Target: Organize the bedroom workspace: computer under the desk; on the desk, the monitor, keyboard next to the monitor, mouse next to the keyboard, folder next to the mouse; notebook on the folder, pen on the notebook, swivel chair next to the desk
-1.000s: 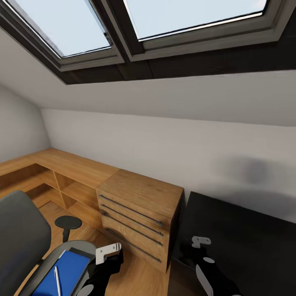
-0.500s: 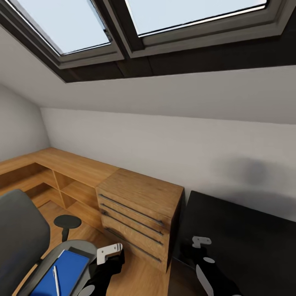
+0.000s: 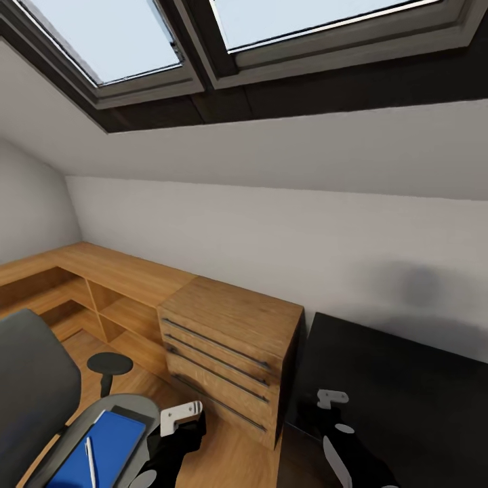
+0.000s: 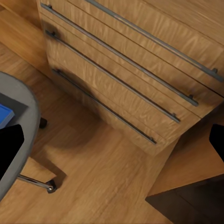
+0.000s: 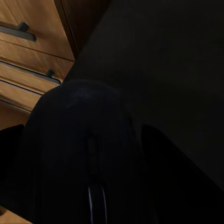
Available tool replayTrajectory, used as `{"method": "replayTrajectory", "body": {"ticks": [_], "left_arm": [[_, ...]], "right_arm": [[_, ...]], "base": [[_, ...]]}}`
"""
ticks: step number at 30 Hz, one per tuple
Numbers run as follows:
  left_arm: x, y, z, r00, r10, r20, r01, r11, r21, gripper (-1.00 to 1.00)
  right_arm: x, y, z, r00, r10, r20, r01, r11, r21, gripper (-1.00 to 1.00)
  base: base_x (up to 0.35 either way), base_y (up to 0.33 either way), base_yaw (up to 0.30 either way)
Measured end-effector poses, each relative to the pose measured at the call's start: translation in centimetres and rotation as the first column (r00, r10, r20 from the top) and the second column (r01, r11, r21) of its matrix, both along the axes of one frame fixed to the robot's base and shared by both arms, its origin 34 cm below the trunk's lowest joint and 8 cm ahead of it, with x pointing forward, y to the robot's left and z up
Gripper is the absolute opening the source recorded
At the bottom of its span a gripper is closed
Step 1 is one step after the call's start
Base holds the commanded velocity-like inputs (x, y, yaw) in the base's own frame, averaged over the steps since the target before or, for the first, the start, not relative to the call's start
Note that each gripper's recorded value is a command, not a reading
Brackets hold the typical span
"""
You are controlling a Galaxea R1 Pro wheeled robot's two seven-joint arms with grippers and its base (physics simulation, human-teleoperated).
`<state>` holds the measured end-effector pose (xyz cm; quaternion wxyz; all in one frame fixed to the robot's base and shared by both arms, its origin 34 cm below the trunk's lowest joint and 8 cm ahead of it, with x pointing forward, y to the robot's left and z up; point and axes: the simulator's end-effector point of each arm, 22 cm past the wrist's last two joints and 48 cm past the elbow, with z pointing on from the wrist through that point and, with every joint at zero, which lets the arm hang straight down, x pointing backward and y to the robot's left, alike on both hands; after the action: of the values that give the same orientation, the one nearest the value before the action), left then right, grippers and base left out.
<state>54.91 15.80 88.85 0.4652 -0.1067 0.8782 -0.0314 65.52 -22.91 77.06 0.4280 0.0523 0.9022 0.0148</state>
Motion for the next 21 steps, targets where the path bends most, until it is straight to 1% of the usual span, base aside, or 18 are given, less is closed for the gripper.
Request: {"method": "replayTrajectory", "body": {"ticks": [4,5,6,9,21], "left_arm": [[0.1,0.0,-0.5,1.0,0.0,0.0,0.0,1.0,0.0,1.0],[0.1,0.0,-0.6,1.0,0.0,0.0,0.0,1.0,0.0,1.0],[0.1,0.0,-0.7,1.0,0.001,0.0,-0.001,1.0,0.0,1.0],[0.2,0.0,-1.1,1.0,0.002,0.001,-0.002,1.0,0.001,1.0],[0.4,0.0,-2.6,1.0,0.001,0.001,-0.001,1.0,0.002,1.0]], "right_arm": [[0.1,-0.1,-0.5,1.0,-0.005,0.0,0.005,1.0,-0.004,-1.0],[0.1,-0.3,-0.6,1.0,-0.01,-0.001,0.01,1.0,-0.009,-1.0],[0.1,-0.9,-0.7,1.0,-0.03,-0.003,0.029,0.999,-0.026,-1.0],[0.1,-1.2,-1.1,0.999,-0.042,-0.004,0.042,0.999,-0.035,-1.0],[0.3,-1.3,-2.6,0.999,-0.047,-0.004,0.046,0.998,-0.04,-1.0]], "base": [[0.0,0.0,0.0],[0.0,0.0,0.0],[0.0,0.0,0.0],[0.0,0.0,0.0],[0.0,0.0,0.0]]}}
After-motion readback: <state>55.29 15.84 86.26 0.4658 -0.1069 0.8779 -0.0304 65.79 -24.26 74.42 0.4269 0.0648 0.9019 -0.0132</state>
